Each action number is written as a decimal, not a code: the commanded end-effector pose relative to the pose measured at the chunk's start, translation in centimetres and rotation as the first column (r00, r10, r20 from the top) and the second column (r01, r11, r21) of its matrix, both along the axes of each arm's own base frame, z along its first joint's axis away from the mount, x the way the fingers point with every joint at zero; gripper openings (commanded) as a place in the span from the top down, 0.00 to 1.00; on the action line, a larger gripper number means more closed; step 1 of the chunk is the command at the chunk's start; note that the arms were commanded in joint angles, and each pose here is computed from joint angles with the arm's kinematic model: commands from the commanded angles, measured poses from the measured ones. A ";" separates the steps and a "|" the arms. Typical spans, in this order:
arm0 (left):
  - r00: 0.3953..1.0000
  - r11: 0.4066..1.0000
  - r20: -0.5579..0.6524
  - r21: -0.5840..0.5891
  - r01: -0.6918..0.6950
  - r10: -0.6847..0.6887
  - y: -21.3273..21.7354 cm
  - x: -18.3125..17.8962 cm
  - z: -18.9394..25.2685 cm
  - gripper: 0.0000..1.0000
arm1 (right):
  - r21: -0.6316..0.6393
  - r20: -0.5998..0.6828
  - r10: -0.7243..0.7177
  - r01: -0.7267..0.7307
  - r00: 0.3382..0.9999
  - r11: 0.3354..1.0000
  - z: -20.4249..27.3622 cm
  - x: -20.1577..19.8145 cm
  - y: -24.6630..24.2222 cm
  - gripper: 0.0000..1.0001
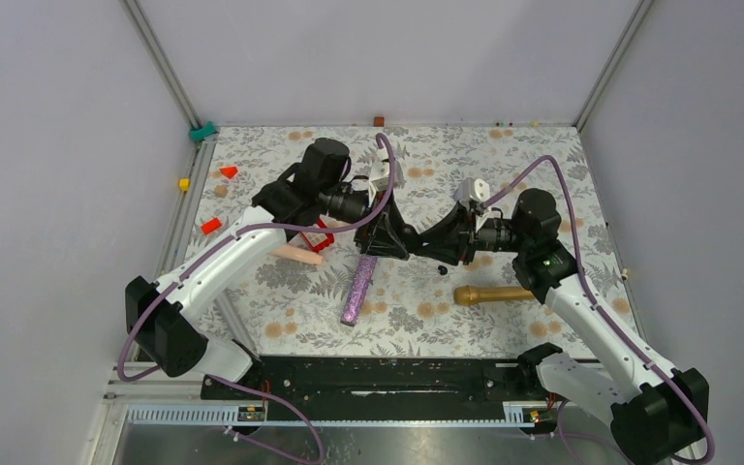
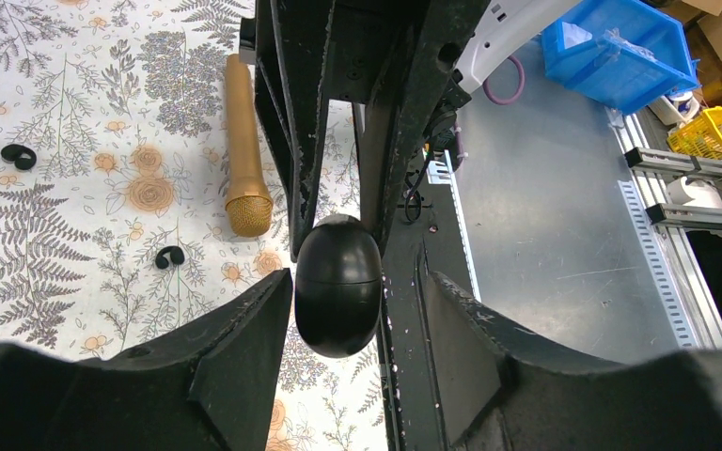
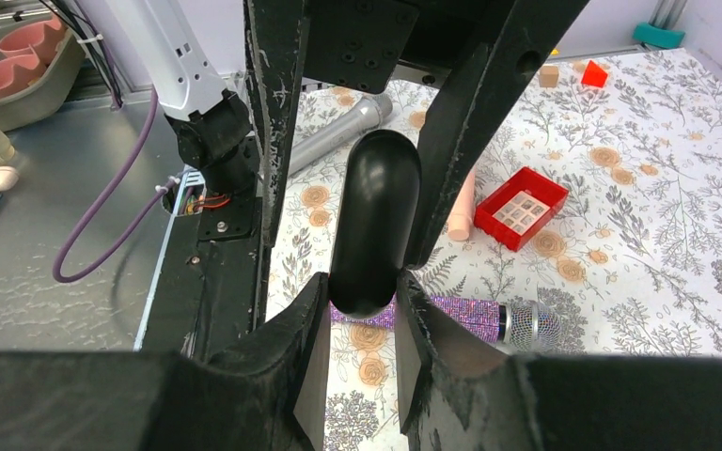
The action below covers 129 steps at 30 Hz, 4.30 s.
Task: Insert the wireless bluetooth earbuds into the charging case
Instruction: Pick up the charging case at the center of the board, then open the charging case, then pick up the earbud from the center of the board.
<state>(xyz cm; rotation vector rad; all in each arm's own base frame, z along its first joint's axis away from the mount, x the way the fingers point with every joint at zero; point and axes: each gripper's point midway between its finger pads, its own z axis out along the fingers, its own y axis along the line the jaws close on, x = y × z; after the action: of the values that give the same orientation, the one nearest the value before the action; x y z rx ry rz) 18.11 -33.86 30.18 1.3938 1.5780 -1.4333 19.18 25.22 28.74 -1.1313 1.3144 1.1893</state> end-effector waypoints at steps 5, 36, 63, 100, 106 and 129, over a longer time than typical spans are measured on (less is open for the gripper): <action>0.999 0.999 0.040 -0.040 0.016 -0.014 -0.2 -0.2 1.0 0.54 | 0.002 0.030 0.009 -0.009 1.000 1.000 0.7 0.2 0.2 0.75; 0.998 0.999 0.047 -0.035 0.035 -0.034 -0.1 -0.9 0.7 1.00 | 0.048 0.101 -0.294 0.291 0.950 0.956 2.5 4.6 -2.3 0.22; 0.966 0.992 0.239 -0.095 -0.081 0.102 4.4 1.8 6.3 1.00 | -0.040 0.188 -0.601 0.618 0.776 0.785 6.3 8.8 -7.9 0.13; 0.848 0.674 0.119 -0.668 -0.316 0.516 13.0 5.2 5.0 1.00 | -0.872 -0.208 -0.942 0.386 0.264 0.301 -20.5 21.2 -20.5 0.34; 0.867 0.701 0.148 -0.659 -0.272 0.475 11.8 4.3 4.5 1.00 | -0.914 -0.235 -0.952 0.290 0.195 0.284 -23.8 20.9 -20.5 0.55; 0.871 0.745 0.260 -0.646 -0.165 0.418 10.1 2.1 4.1 1.00 | -0.953 -0.202 -0.965 0.193 0.170 0.234 -25.3 22.7 -20.6 0.67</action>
<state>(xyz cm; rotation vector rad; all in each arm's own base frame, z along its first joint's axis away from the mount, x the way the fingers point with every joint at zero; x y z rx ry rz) 21.22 -23.89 33.25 0.8629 0.9760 -1.2570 42.09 4.45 3.11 -0.0716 2.9126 0.2731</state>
